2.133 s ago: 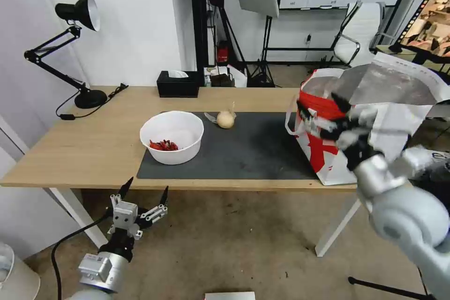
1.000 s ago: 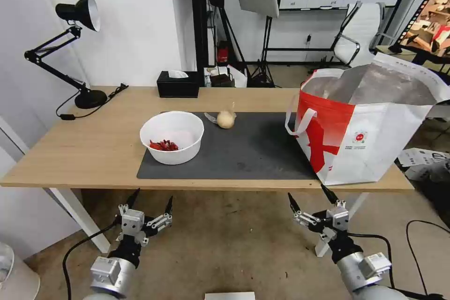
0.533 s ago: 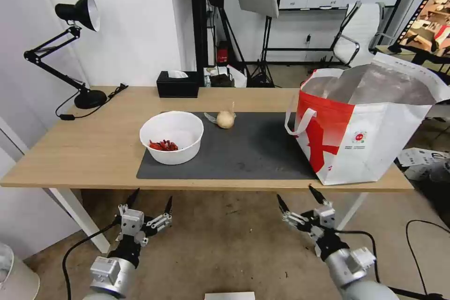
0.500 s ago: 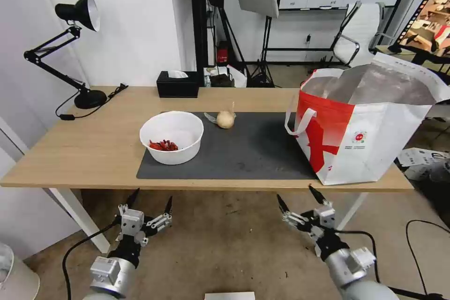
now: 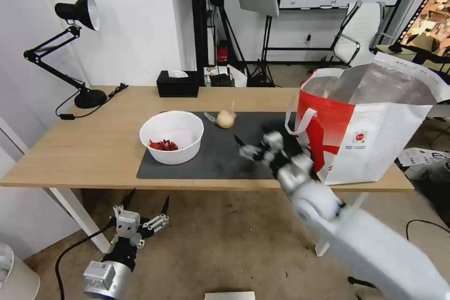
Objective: Pick up the trash from the table and place it into the takeout bag.
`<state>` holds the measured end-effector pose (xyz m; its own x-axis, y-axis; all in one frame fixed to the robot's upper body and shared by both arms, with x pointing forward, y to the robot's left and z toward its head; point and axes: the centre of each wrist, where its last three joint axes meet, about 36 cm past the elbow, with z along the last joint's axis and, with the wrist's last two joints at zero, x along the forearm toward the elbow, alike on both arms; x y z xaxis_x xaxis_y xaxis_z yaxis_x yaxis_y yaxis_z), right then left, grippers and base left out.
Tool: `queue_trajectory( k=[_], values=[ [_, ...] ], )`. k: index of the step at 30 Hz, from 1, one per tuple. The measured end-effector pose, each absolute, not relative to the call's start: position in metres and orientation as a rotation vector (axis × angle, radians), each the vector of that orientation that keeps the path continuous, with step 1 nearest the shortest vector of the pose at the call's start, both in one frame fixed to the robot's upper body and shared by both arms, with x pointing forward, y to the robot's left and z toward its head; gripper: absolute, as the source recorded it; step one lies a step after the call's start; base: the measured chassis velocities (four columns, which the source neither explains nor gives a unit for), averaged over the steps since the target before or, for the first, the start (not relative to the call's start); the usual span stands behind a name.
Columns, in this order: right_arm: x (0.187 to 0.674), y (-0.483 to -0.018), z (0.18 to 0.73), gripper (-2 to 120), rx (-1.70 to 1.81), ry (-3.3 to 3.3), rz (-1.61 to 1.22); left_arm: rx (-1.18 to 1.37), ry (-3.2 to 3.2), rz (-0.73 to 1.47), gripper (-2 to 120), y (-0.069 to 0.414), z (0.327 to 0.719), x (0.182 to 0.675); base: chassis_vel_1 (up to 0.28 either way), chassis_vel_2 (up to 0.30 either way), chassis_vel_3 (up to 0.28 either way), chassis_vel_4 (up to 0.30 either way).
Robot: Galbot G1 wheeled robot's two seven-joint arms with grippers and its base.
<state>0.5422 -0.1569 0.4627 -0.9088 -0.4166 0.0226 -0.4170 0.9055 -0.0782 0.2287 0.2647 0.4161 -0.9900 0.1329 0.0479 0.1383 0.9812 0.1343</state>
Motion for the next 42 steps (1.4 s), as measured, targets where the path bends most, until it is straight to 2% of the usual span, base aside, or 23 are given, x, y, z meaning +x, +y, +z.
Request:
queue_trajectory(
  k=[4,7,12,21,30,33,36,38,42],
  values=[
    [0.577,-0.134,0.462,100,0.620,-3.003,0.159,-0.200,-3.088,-0.210,100,0.265,0.416,0.228,0.000,0.000,0.000,0.000],
    [0.626,-0.109,0.462,100,0.510,-2.910,0.224,-0.182,-3.083,-0.205,100,0.266,0.412,0.227,0.000,0.000,0.000,0.000],
    [0.657,-0.082,0.459,100,0.436,-2.860,0.231,-0.174,-3.079,-0.203,100,0.267,0.407,0.226,0.000,0.000,0.000,0.000],
    [0.672,-0.054,0.452,100,0.374,-2.791,0.322,-0.162,-3.081,-0.207,100,0.270,0.407,0.226,0.000,0.000,0.000,0.000],
    [0.669,-0.053,0.445,100,0.335,-2.759,0.347,-0.159,-3.082,-0.209,100,0.271,0.407,0.226,0.000,0.000,0.000,0.000],
    [0.669,-0.054,0.444,93,0.335,-2.739,0.342,-0.158,-3.082,-0.209,100,0.272,0.407,0.226,0.000,0.000,0.000,0.000],
    [0.669,-0.053,0.445,78,0.331,-2.714,0.333,-0.156,-3.082,-0.211,100,0.272,0.407,0.226,0.000,0.000,0.000,0.000],
    [0.670,-0.053,0.445,76,0.329,-2.711,0.331,-0.155,-3.083,-0.211,100,0.273,0.407,0.226,0.000,0.000,0.000,0.000],
    [0.671,-0.055,0.445,59,0.320,-2.711,0.323,-0.154,-3.084,-0.212,100,0.273,0.407,0.226,0.000,0.000,0.000,0.000]
  ],
)
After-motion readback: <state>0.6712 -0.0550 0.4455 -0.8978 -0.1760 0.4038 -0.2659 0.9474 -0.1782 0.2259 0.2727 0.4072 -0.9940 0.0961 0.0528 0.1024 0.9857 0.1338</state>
